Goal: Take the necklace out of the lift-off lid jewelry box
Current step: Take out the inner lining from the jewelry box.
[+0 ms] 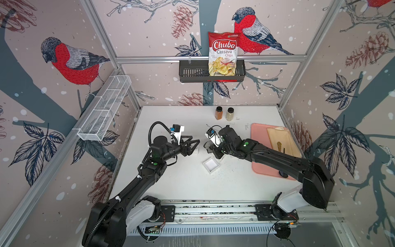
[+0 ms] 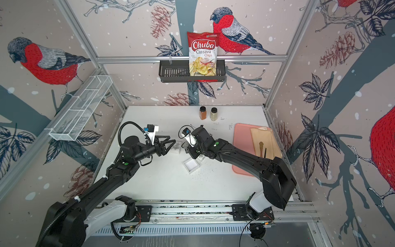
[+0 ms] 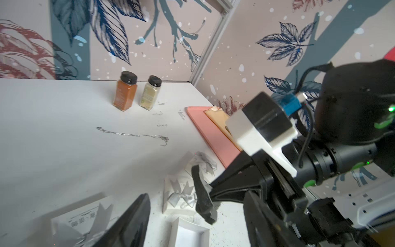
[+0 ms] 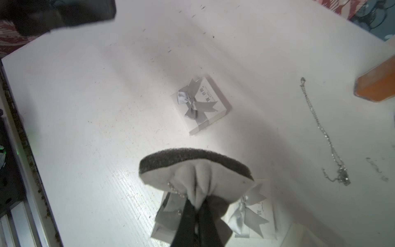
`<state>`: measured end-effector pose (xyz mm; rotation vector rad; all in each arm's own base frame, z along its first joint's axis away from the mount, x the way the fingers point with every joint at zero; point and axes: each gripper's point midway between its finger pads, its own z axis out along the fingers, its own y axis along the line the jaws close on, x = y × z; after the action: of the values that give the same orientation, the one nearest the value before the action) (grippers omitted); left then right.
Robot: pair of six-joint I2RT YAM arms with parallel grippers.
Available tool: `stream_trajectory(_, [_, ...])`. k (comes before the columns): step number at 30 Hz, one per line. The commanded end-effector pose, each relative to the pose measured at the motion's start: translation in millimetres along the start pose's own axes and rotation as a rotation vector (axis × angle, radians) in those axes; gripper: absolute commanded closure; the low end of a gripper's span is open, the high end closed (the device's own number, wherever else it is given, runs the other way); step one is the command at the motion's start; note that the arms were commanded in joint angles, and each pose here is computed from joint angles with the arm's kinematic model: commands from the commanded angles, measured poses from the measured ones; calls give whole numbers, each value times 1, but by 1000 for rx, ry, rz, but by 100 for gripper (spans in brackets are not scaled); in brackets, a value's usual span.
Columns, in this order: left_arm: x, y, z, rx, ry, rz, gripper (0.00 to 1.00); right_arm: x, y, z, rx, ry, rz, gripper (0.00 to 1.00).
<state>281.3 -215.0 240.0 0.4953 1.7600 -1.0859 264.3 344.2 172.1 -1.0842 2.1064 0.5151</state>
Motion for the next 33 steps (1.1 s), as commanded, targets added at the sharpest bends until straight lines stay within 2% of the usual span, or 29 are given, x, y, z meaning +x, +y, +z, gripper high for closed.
stream_trajectory(1, [7,-18,8,83,53,66,28,-24,-5,-8,43,-82,-26,93])
stream_trajectory(4, [12,-19,16,92,90,80,34,-31,-3,-12,43,-98,-33,92])
stream_trajectory(9, [15,-18,20,95,103,94,34,-40,-5,-21,64,-134,-25,92])
stream_trajectory(14, [18,-19,25,113,117,85,37,-56,-7,-35,75,-223,1,92])
stream_trajectory(28, [5,-31,35,192,70,50,45,-69,5,-42,-5,-294,25,91])
stream_trajectory(33, [4,-29,41,195,80,30,59,-72,7,-42,-15,-310,29,91])
